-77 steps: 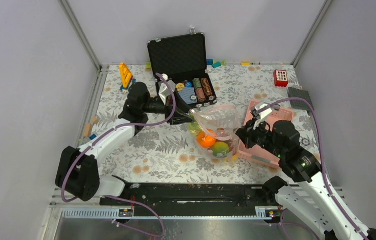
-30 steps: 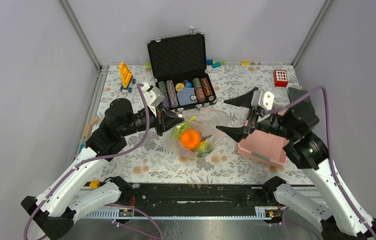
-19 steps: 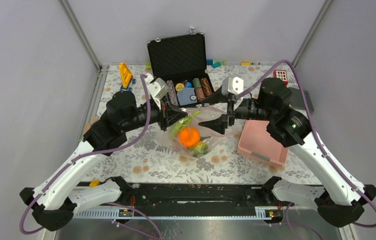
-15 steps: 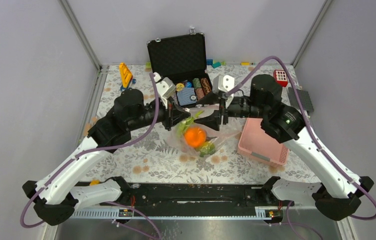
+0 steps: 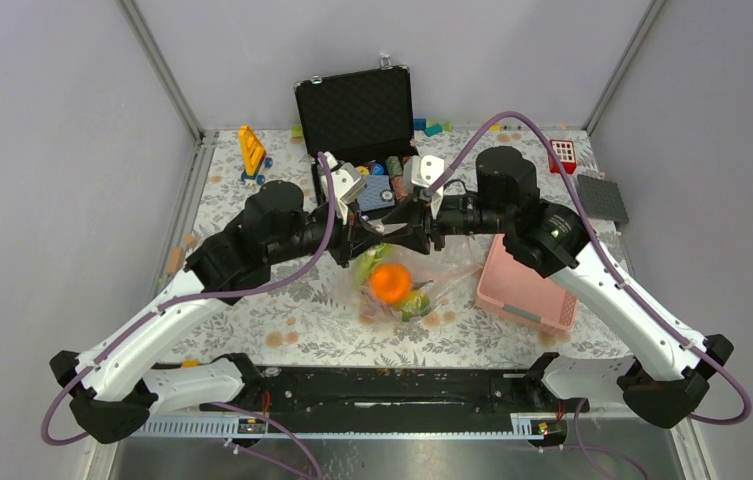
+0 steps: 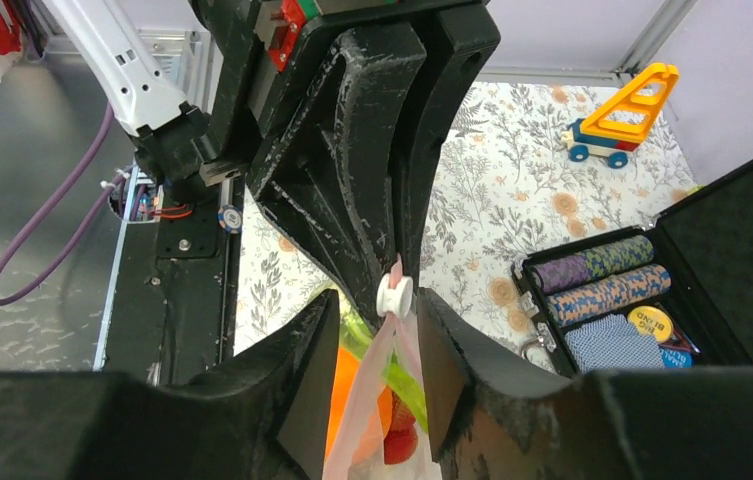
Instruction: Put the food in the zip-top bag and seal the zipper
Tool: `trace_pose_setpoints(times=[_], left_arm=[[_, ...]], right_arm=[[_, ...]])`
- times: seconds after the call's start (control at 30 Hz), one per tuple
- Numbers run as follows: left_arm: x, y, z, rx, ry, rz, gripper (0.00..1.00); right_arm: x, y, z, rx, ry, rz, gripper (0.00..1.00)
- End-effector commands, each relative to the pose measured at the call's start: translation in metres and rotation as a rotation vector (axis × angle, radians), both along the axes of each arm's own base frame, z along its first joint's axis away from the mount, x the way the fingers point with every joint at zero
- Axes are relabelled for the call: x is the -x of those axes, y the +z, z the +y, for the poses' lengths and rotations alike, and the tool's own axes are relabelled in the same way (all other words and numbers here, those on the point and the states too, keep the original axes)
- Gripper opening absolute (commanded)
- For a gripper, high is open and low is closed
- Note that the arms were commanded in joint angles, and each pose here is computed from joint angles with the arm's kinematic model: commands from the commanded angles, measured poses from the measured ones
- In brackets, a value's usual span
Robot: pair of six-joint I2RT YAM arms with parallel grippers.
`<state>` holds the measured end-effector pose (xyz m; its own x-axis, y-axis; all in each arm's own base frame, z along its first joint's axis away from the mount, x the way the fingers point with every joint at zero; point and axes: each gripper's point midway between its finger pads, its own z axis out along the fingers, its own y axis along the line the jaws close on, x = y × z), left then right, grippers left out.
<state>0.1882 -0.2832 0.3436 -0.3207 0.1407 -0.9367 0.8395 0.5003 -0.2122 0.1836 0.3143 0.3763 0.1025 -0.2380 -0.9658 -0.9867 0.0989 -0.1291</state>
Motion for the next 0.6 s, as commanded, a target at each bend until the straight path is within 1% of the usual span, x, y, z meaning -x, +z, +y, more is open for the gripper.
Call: trace_pose_setpoints(times=[0.0,0.13,0.2,0.33,0.43,0.57], left_arm=[[-0.002,0.049,-0.002,0.112,0.013,-0.102,0.0],[-0.001,0.05,-0.003,0.119,0.013,-0.097,0.0],[-0.001,0.05,-0.002,0.124,0.013,-0.103,0.0],[0.004,0.051,-0.003,0.14,-0.01,-0.112,0.0],[0.008,0.051,-0.004,0.15,-0.029,-0.116,0.0],[0.008,0.052,-0.004,0.151,-0.031,-0.121,0.0]], right_arm=[[0.005,0.015,0.01,-0.047,0.053,-0.026,0.4],[0.005,0.007,0.013,-0.04,0.051,-0.008,0.34],[0.002,0.003,0.012,-0.032,0.033,-0.01,0.26],[0.0,-0.002,0.012,-0.025,0.018,-0.007,0.15],[0.0,-0.004,0.013,-0.022,0.021,0.001,0.14],[0.0,-0.008,0.015,-0.015,0.029,0.015,0.16]])
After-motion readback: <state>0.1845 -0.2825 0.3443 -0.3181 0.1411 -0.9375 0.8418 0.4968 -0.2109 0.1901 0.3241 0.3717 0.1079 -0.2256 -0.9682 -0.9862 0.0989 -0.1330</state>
